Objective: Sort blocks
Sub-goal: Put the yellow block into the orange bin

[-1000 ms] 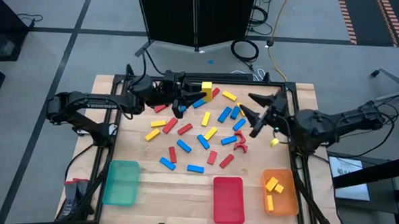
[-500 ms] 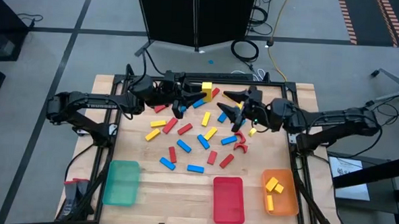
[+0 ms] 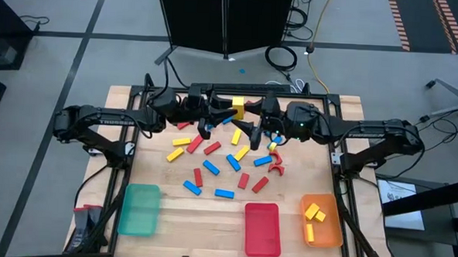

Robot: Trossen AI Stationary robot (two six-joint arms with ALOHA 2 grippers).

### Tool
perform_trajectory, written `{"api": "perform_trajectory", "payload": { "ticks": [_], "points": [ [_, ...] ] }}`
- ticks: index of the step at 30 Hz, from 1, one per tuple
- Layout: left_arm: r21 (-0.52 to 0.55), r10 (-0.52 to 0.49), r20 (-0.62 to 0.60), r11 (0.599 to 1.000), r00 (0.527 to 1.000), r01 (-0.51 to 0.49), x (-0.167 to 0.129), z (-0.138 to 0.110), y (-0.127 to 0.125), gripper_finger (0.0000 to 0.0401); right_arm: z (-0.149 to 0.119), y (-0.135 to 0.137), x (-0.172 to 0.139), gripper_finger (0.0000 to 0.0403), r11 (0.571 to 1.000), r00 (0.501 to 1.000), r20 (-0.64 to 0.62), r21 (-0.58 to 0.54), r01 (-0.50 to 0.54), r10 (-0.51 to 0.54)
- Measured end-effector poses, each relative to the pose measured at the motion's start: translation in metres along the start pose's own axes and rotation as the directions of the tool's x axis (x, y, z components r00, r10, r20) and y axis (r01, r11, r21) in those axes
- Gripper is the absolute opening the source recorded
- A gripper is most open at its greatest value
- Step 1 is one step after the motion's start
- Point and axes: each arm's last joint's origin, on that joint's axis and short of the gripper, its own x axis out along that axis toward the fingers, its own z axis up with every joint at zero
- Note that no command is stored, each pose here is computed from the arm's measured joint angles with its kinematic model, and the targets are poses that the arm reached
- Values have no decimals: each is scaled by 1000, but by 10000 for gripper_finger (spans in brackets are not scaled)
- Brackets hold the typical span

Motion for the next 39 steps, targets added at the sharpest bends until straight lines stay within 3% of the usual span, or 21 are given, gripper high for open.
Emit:
{"api": "perform_trajectory", "payload": {
  "ticks": [14,23,34,36,39],
  "points": [
    [1,0,0,1000,1000,0,0,0,0,125,8,0,-6,233,998,1000,22,-59,1,0],
    [19,-20,1,1000,1000,20,0,1,-1,125,8,0,-6,117,998,1000,20,-60,-11,12],
    [11,-25,-3,1000,1000,25,0,0,-1,125,8,-3,-6,117,998,1000,14,-65,6,-5],
    [11,-51,-14,999,999,52,0,0,-1,149,7,-3,-6,117,998,1000,8,-68,8,-8],
    [-15,-64,-38,998,997,63,0,-2,-1,236,8,-4,-9,117,995,1000,-6,-93,21,-21]
  ]
}}
